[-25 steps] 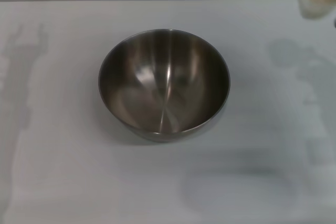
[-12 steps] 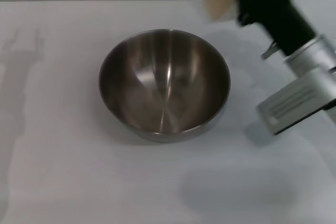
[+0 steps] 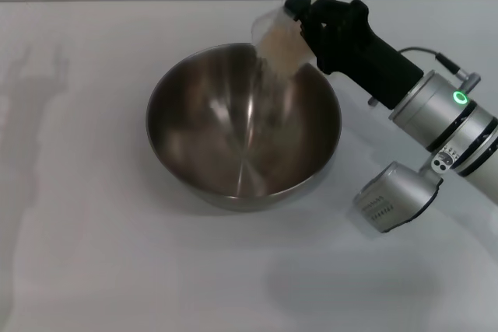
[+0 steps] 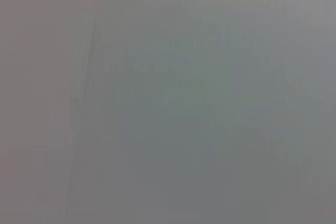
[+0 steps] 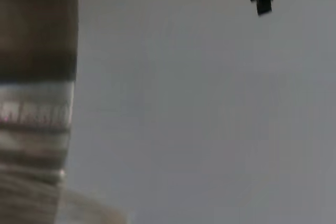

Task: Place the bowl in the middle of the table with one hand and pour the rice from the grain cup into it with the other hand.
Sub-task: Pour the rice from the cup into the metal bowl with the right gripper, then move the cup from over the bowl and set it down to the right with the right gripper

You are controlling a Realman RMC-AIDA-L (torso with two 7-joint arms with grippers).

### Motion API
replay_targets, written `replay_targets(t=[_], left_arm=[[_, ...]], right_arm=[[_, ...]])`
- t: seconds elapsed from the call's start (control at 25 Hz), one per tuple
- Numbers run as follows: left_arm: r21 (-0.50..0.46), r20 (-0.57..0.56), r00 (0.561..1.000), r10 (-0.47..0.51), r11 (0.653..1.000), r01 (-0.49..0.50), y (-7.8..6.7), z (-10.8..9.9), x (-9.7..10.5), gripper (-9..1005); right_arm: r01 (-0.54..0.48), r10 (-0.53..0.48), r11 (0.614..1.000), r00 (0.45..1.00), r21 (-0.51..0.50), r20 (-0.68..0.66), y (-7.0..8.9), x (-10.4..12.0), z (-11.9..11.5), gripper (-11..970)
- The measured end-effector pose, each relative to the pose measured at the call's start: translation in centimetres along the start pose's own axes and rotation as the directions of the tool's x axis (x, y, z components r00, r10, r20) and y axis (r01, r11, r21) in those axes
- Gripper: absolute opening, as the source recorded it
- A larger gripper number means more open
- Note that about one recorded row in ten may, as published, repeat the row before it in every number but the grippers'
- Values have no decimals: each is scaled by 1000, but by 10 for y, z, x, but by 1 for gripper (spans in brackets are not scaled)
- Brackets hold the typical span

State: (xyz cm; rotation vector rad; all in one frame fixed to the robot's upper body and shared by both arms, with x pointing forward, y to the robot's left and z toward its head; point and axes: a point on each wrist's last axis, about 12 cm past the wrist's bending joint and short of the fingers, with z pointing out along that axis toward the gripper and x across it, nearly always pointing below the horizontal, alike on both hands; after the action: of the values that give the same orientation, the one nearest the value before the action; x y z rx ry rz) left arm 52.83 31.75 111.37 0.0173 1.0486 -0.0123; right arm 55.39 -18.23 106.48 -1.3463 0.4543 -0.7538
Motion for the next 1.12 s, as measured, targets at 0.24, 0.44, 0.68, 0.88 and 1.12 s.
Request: replay_targets(t=[0.24,0.44,0.68,0.88,1.12], left_arm=[[14,1,1000,-7,1000,7,-4,2,0,445],[16,4,1000,-9,1000,9,-4,3,0,444],[22,7,1000,-10,1000,10,-6,7,0,444],[27,10,1000,-13,1000,12,-8,10,0,445],[30,9,1000,-9,999,9,-8,11,1,449]], right_arm=[[208,-205,978,971,-10,127,-1,1,5,11],[281,-274,960,941,-7,200,-2,0,10,14],[358,-347,934,904,1,250,-3,4,13,14],[366,-354,931,899,3,257,-3,4,14,14],[119,-128,991,982,68,141,-15,3,14,14]])
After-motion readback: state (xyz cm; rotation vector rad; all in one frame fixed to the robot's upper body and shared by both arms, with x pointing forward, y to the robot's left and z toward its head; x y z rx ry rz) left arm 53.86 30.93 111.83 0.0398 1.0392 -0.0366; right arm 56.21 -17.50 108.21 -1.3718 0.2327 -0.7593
